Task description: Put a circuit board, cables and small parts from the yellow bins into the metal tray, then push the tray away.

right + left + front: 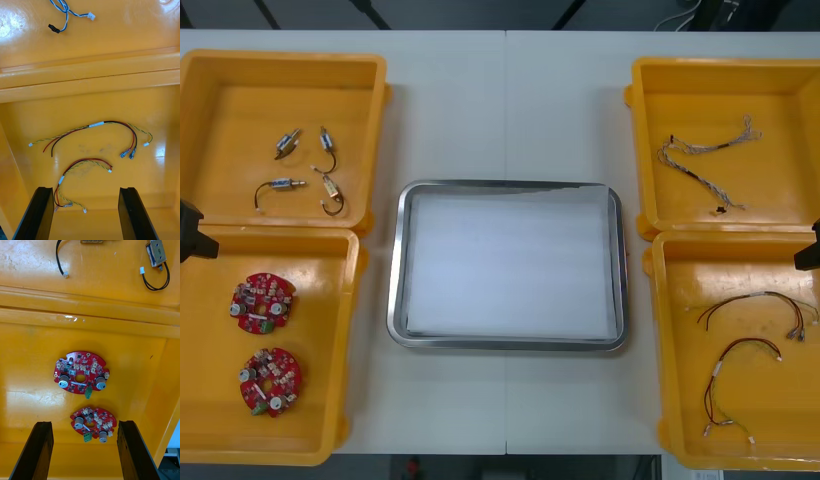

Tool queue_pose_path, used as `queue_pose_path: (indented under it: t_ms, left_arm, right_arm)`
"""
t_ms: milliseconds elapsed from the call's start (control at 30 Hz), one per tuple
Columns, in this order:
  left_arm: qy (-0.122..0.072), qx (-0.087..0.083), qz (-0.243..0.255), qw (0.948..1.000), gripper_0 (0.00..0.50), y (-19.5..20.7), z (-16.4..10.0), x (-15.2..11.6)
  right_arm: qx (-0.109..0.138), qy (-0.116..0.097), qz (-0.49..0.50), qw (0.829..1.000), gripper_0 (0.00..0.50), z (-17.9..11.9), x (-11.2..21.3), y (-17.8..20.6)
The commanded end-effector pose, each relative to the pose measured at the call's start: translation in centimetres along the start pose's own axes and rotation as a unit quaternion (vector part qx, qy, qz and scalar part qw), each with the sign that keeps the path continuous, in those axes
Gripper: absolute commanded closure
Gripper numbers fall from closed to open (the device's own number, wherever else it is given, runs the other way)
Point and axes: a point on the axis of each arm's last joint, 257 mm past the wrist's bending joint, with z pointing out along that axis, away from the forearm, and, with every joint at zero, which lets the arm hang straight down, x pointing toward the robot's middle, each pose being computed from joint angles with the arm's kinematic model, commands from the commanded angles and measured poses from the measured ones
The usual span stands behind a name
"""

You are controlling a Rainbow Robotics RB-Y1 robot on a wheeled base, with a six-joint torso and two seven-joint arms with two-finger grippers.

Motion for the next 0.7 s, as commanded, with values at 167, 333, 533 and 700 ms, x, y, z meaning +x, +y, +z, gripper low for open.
queue_pose_path:
  t_ms: [167, 333, 533, 700]
  left_arm:
    - [-0.022, -0.015, -0.033, 0.9991, 0.0, 0.89, -1.72, -1.58]
    - [-0.022, -0.015, -0.033, 0.9991, 0.0, 0.89, -1.72, -1.58]
    - [-0.022, -0.015, -0.033, 0.9991, 0.0, 0.89, -1.72, -1.58]
    - [-0.022, -0.015, -0.033, 0.9991, 0.0, 0.89, -1.72, -1.58]
  right_arm:
    - [-0.002, -0.017, 0.014, 1.0, 0.0, -0.61, -0.55, 0.09]
    - [-0.002, -0.017, 0.014, 1.0, 0.0, -0.61, -0.55, 0.09]
    - [-0.002, -0.017, 0.014, 1.0, 0.0, -0.61, -0.55, 0.09]
    - [-0.002, -0.017, 0.014, 1.0, 0.0, -0.61, -0.55, 0.09]
